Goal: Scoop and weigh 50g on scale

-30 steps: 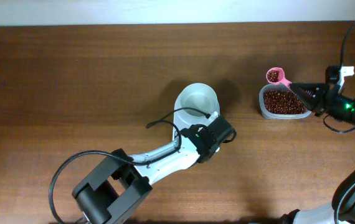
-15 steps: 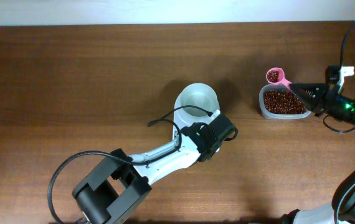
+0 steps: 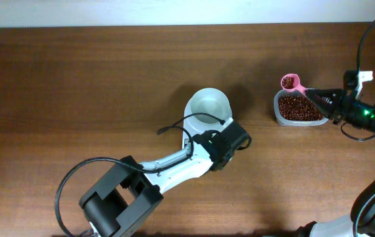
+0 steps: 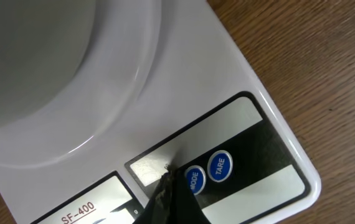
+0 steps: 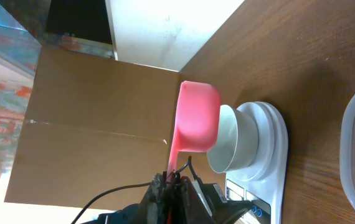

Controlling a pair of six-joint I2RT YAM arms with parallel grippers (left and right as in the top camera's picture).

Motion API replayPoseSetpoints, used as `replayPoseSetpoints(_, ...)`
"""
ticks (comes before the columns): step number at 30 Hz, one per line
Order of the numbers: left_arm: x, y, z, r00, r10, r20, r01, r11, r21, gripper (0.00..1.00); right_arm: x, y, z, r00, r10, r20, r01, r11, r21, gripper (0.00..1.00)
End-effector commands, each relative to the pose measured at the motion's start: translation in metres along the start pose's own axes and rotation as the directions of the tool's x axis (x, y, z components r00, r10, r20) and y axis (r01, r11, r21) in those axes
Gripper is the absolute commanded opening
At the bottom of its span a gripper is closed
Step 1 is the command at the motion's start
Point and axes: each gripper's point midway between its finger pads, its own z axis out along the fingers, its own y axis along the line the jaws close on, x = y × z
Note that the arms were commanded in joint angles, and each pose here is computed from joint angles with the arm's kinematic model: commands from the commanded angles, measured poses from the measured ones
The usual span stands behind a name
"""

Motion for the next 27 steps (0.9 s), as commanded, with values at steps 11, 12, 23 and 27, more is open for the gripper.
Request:
replayPoseSetpoints(11,0.008,0.001,0.011,0.999,0.029,-0.040,-0.030,0.999,-0.025,0.00,0.002,-0.001,0.003,1.000,-0.007,-0.009,0.007,1.000,-0.008,0.04)
replayPoseSetpoints(12,0.009,0.002,0.011,0.999,0.030,-0.044,-0.031,0.999,-0.029,0.00,0.002,-0.001,0.003,1.000,-0.007,-0.009,0.007,1.000,-0.008,0.04)
replayPoseSetpoints(23,0.030,0.009,0.017,0.995,0.045,-0.091,-0.051,0.997,-0.065,0.00,0.003,-0.001,0.003,1.000,0.000,-0.010,0.000,1.000,-0.008,0.04)
replayPoseSetpoints(27,0.027,0.016,0.017,0.996,0.041,-0.080,-0.049,0.993,-0.104,0.00,0.003,-0.001,0.003,1.000,0.001,-0.011,-0.001,1.000,-0.008,0.04)
